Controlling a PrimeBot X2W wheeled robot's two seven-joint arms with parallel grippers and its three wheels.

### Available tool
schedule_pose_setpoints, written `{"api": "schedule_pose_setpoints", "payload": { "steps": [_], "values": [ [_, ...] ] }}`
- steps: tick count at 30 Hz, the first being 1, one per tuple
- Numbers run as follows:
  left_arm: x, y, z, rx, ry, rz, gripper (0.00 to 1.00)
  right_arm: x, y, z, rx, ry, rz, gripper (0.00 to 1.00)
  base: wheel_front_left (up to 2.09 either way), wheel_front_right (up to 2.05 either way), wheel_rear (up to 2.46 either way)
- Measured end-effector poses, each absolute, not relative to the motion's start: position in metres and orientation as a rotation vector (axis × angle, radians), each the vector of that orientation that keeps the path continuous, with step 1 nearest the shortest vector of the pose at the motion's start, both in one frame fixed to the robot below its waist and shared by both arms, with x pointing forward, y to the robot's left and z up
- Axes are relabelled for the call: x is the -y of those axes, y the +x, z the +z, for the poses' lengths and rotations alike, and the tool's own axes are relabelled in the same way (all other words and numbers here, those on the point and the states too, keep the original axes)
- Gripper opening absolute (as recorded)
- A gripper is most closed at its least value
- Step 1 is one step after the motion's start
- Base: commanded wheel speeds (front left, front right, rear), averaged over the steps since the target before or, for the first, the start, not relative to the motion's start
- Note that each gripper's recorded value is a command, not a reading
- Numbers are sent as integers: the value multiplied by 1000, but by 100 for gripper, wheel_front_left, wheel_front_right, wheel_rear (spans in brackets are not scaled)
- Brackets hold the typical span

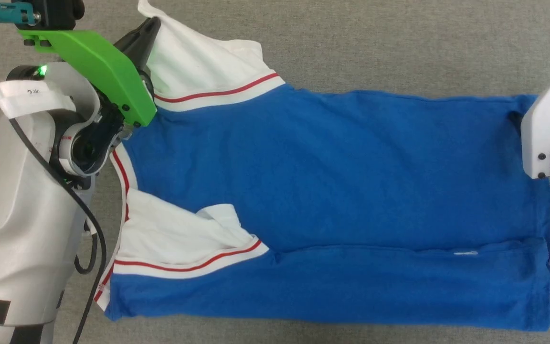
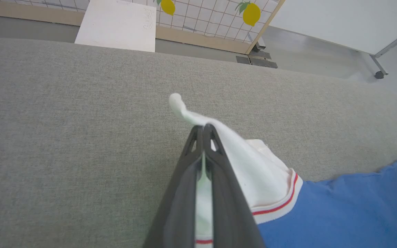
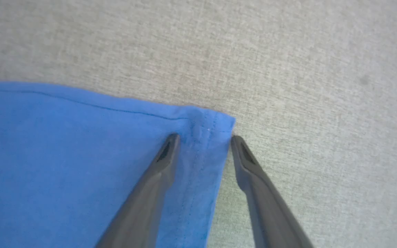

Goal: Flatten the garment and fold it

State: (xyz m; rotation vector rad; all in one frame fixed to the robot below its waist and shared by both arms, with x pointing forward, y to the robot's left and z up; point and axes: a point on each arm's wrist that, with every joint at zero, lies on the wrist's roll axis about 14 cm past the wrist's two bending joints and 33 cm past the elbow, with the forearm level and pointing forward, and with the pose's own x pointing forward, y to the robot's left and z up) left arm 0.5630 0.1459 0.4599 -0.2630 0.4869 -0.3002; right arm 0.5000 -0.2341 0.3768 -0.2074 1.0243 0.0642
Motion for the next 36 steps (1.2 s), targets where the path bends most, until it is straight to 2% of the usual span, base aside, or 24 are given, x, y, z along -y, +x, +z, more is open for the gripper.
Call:
{"api": "schedule_pose_setpoints", "payload": {
  "steps": [4,11,23,30,32,36],
  "values": [
    [-147,561,468,-469,-268,-295,0,235,502,386,-987,-186,56,0,0,0,0],
    [-152,542,496,-406,-396,-282,0,233,508,428,-796,-117,48,0,0,0,0],
    [-167,449,503,-410,-541,-213,0,248,426,430,-815,-36,0,0,0,0,0],
    [-168,394,479,-481,-642,-135,0,248,392,426,-827,10,-17,0,0,0,0],
    [-177,373,460,-526,-664,-61,0,246,378,418,-847,34,-22,0,0,0,0],
    [-184,355,440,-587,-668,1,0,245,366,409,-865,50,-27,0,0,0,0]
  ]
}}
